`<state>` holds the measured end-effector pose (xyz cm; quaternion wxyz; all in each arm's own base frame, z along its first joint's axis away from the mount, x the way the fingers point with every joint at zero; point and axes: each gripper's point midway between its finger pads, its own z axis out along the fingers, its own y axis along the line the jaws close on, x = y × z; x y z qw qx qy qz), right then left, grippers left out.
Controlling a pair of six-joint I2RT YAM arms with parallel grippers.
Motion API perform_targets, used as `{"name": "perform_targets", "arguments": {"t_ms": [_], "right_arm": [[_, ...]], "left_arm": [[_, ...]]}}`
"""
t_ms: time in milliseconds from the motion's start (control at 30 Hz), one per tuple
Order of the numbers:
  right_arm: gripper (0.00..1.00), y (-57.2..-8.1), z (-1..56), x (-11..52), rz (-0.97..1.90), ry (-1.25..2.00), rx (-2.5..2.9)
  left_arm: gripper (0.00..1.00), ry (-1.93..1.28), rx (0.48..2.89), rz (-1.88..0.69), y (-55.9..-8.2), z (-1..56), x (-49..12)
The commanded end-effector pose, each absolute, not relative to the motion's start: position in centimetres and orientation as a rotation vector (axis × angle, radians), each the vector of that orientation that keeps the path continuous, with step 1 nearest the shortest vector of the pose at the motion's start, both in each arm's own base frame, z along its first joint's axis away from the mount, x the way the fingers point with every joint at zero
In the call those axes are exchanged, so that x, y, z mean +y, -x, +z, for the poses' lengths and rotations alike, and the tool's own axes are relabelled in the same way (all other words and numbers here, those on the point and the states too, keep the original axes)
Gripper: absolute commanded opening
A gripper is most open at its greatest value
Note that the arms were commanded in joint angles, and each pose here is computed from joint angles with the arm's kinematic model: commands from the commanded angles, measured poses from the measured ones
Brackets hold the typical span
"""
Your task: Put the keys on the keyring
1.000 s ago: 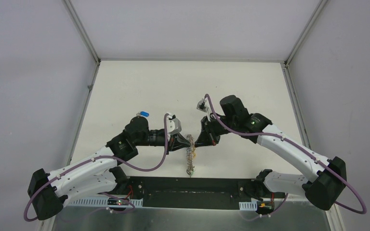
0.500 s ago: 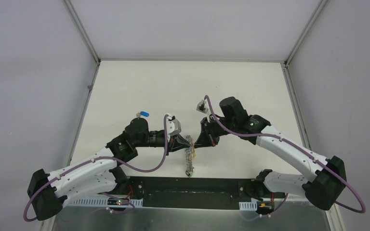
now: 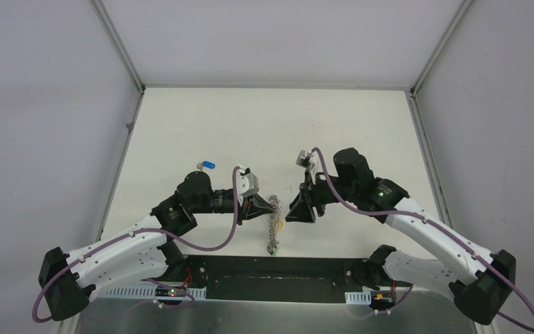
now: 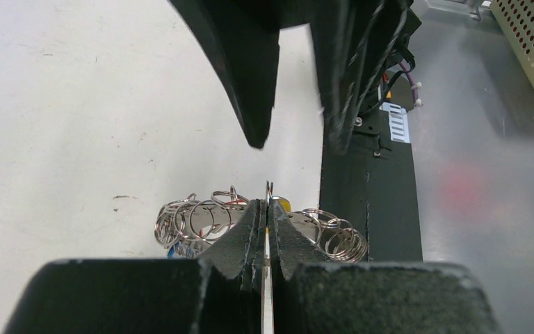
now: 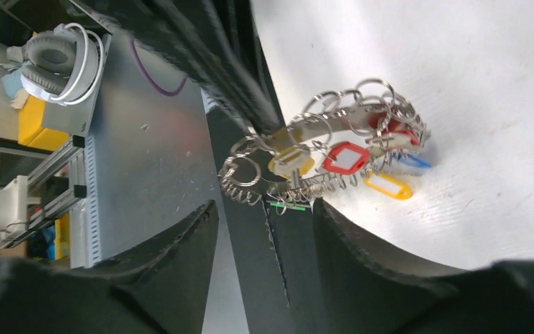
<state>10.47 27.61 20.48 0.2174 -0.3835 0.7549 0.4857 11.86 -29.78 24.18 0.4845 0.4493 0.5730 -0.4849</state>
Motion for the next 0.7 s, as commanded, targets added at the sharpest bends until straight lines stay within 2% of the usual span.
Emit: {"name": "perform_targets", "arguments": {"t_ms": [0, 67, 100, 133, 267, 400, 467, 667], "right_arm": [[0.62, -11.3, 24.5, 27.2, 1.269, 1.077, 1.828], [0.64, -11.0, 25.6, 26.9, 1.268, 1.074, 1.760], [0.72, -12.4, 25.7, 26.6, 1.194, 0.994, 1.765], [0.76, -13.3, 26.0, 26.2, 1.148, 0.924, 1.768], [0.78, -13.9, 26.8, 25.1, 1.070, 0.878, 1.694], [0.95, -13.3, 27.5, 24.6, 1.075, 0.883, 1.585], [1.00, -12.6, 28.7, 24.8, 1.118, 0.887, 1.484], [1.00, -11.8, 30.6, 25.5, 1.181, 0.909, 1.308]], "left_arm": [[0.00, -1.069, 1.238, -1.199, -11.4, 28.1, -30.0], [0.00, -1.069, 1.237, -1.199, -11.5, 28.1, -30.0], [0.00, -1.069, 1.233, -1.200, -11.4, 28.2, -30.1], [0.00, -1.069, 1.231, -1.201, -11.5, 28.2, -30.1], [0.00, -1.063, 1.215, -1.209, -11.5, 28.6, -30.2], [0.00, -1.026, 1.169, -1.233, -11.5, 29.7, -30.4], [0.00, -0.999, 1.136, -1.246, -11.5, 30.5, -30.5], [0.00, -0.939, 1.077, -1.275, -11.7, 31.9, -30.7]]}}
